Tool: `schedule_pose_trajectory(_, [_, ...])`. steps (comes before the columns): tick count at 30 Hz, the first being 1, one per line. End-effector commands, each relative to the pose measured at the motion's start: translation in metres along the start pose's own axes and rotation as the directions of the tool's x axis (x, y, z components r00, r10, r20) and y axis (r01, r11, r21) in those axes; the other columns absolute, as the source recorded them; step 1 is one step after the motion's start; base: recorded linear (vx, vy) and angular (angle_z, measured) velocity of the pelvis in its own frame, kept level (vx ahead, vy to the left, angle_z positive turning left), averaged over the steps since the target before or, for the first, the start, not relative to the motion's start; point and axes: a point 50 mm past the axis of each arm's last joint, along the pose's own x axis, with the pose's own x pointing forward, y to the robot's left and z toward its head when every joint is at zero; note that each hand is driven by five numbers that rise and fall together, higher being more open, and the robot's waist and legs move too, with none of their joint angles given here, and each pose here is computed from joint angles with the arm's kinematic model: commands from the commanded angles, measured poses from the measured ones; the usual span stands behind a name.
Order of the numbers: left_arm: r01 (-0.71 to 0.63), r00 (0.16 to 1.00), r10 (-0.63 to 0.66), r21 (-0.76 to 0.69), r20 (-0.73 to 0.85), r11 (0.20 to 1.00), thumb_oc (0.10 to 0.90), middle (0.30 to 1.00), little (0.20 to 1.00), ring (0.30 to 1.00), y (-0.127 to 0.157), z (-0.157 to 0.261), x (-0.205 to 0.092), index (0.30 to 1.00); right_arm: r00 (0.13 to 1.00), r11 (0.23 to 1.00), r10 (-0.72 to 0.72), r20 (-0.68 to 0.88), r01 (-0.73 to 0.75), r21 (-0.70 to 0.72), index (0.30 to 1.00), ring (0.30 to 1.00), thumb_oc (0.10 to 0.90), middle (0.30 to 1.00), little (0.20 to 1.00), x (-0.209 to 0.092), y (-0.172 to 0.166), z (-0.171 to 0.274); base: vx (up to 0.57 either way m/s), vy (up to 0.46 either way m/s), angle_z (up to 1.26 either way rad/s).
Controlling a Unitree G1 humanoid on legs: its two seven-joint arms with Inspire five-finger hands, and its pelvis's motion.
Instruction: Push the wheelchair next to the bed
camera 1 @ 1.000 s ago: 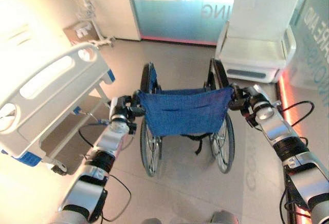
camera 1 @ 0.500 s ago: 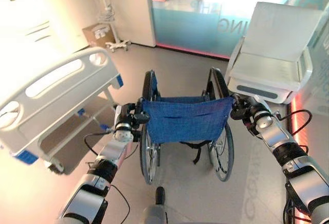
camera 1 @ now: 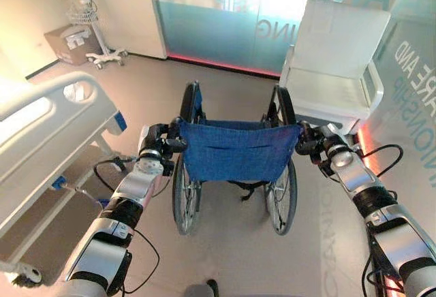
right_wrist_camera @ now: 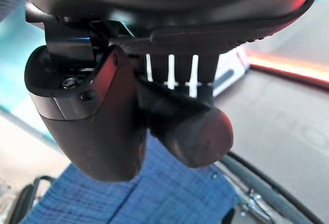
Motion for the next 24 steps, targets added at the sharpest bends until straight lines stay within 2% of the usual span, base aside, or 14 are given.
schedule_pose_trajectory(1, [0.022,0.99,0.004,0.182,-0.142,0.983,0.4,0.3,0.3,0.3,0.018,-0.054,-0.007,0.3,1.0,0.964,0.019,0.003,-0.018,-0.265,0.3,0.3,0.4,0.3,0.3,-0.005,-0.001,-0.019,0.43,-0.107,-0.23])
schedule_pose_trajectory(11, [0.064,0.996,-0.05,0.199,-0.074,0.978,0.4,0.3,0.3,0.3,-0.005,-0.046,-0.008,0.3,0.995,0.954,-0.092,-0.038,0.078,-0.288,0.3,0.3,0.4,0.3,0.3,-0.006,-0.034,-0.029,0.49,-0.302,0.62])
schedule_pose_trajectory(14, [0.059,0.991,-0.036,0.179,-0.129,0.982,0.4,0.3,0.3,0.3,0.0,-0.063,-0.015,0.3,0.998,0.958,-0.065,-0.015,0.058,-0.282,0.3,0.3,0.4,0.3,0.3,-0.007,-0.038,-0.023,0.45,-0.319,0.68])
schedule_pose_trajectory(17, [0.057,0.986,-0.031,0.159,-0.163,0.986,0.4,0.3,0.3,0.3,-0.002,-0.077,-0.021,0.3,0.999,0.941,-0.044,0.017,0.047,-0.336,0.3,0.3,0.4,0.3,0.3,-0.006,-0.043,-0.022,0.5,-0.263,0.16])
schedule_pose_trajectory(24, [0.091,0.985,-0.066,0.158,-0.158,0.983,0.4,0.3,0.3,0.3,-0.012,-0.078,-0.023,0.3,0.998,0.933,-0.064,-0.002,0.059,-0.355,0.3,0.3,0.4,0.3,0.3,-0.003,-0.053,-0.027,0.38,-0.177,0.36])
